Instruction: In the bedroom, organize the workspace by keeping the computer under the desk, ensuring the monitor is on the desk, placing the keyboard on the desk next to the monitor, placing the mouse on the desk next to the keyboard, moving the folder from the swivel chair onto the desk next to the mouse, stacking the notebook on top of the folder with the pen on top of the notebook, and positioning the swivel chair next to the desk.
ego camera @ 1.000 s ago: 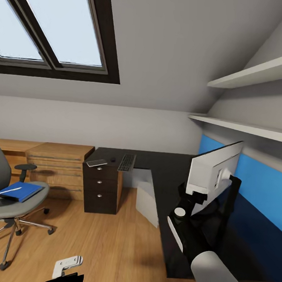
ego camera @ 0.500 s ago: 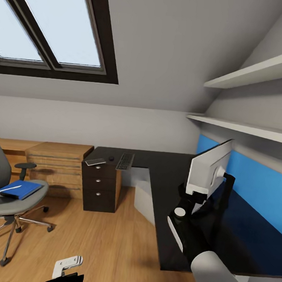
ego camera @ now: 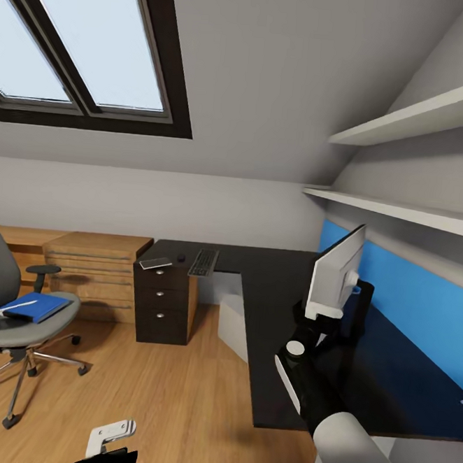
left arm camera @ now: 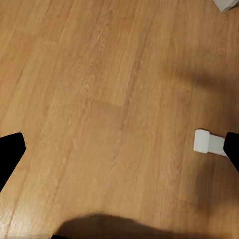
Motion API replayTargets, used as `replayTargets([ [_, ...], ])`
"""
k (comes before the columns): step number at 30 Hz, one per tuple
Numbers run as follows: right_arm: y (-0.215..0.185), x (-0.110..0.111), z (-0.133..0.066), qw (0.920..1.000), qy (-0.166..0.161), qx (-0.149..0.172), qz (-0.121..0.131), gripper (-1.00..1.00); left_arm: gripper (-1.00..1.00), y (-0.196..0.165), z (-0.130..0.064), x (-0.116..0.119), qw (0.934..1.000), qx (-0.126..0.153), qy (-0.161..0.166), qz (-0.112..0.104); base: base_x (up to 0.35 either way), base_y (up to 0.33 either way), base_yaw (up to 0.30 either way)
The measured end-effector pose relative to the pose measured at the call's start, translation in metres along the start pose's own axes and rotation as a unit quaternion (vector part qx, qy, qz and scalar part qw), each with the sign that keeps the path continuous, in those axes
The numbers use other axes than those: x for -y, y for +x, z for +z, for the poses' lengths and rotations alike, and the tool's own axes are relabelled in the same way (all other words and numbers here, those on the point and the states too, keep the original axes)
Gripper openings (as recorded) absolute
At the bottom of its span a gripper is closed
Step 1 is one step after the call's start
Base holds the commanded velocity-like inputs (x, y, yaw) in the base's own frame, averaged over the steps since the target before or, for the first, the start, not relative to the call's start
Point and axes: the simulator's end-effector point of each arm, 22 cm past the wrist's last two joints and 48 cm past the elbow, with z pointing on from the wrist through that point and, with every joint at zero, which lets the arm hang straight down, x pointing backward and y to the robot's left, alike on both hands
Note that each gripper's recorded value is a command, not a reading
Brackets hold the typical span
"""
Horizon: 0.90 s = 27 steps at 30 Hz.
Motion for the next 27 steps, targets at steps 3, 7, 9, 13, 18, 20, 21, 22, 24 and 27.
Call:
replayTargets([
  [3, 0.0002, -0.0002, 0.0001, 1.0, 0.0, 0.0, 0.0, 1.0, 1.0, 0.0, 0.0002, -0.0001, 1.0, 0.0, 0.0, 0.0, -0.242, -0.11, 0.0],
  [7, 0.0001, -0.0002, 0.0001, 1.0, 0.0, 0.0, 0.0, 1.0, 1.0, -0.0001, 0.0002, -0.0003, 1.0, 0.0, 0.0, 0.0, -0.239, -0.129, 0.0],
  [9, 0.0001, -0.0002, 0.0001, 1.0, 0.0, 0.0, 0.0, 1.0, 1.0, -0.0001, 0.0002, -0.0004, 1.0, 0.0, 0.0, 0.0, -0.225, -0.142, 0.0],
  [13, 0.0, -0.0005, 0.0, 1.0, 0.0, 0.0, 0.0, 1.0, 1.0, -0.0001, 0.0002, -0.0005, 1.0, 0.0, 0.0, 0.0, -0.243, -0.172, 0.0],
  [18, -0.0004, -0.0011, -0.0003, 1.0, -0.001, 0.001, -0.001, 1.0, 1.0, -0.0001, 0.0002, -0.0005, 1.0, 0.0, 0.0, 0.0, -0.253, -0.191, 0.0],
  [20, -0.0004, -0.0011, -0.0003, 1.0, -0.001, 0.001, -0.001, 1.0, 1.0, -0.0001, 0.0002, -0.0006, 1.0, 0.0, 0.0, 0.0, -0.238, -0.196, 0.0],
  [21, -0.0005, -0.0012, -0.0003, 1.0, -0.002, 0.001, -0.001, 1.0, 1.0, -0.0003, 0.0001, -0.0005, 1.0, 0.0, 0.0, 0.0, -0.232, -0.197, 0.0],
  [22, -0.0005, -0.0013, -0.0003, 1.0, -0.002, 0.001, -0.001, 1.0, 1.0, -0.0005, 0.0, -0.0006, 1.0, 0.001, 0.0, 0.0, -0.23, -0.197, 0.0],
  [24, -0.0005, -0.0014, -0.0003, 1.0, -0.002, 0.001, -0.001, 1.0, 1.0, -0.0007, 0.0, -0.0007, 1.0, 0.001, 0.0, 0.0, -0.229, -0.197, 0.0],
  [27, -0.0005, -0.0017, -0.0003, 1.0, -0.003, 0.001, -0.001, 1.0, 1.0, -0.0008, -0.0001, -0.0009, 1.0, 0.001, -0.001, 0.0, -0.222, -0.197, 0.0],
])
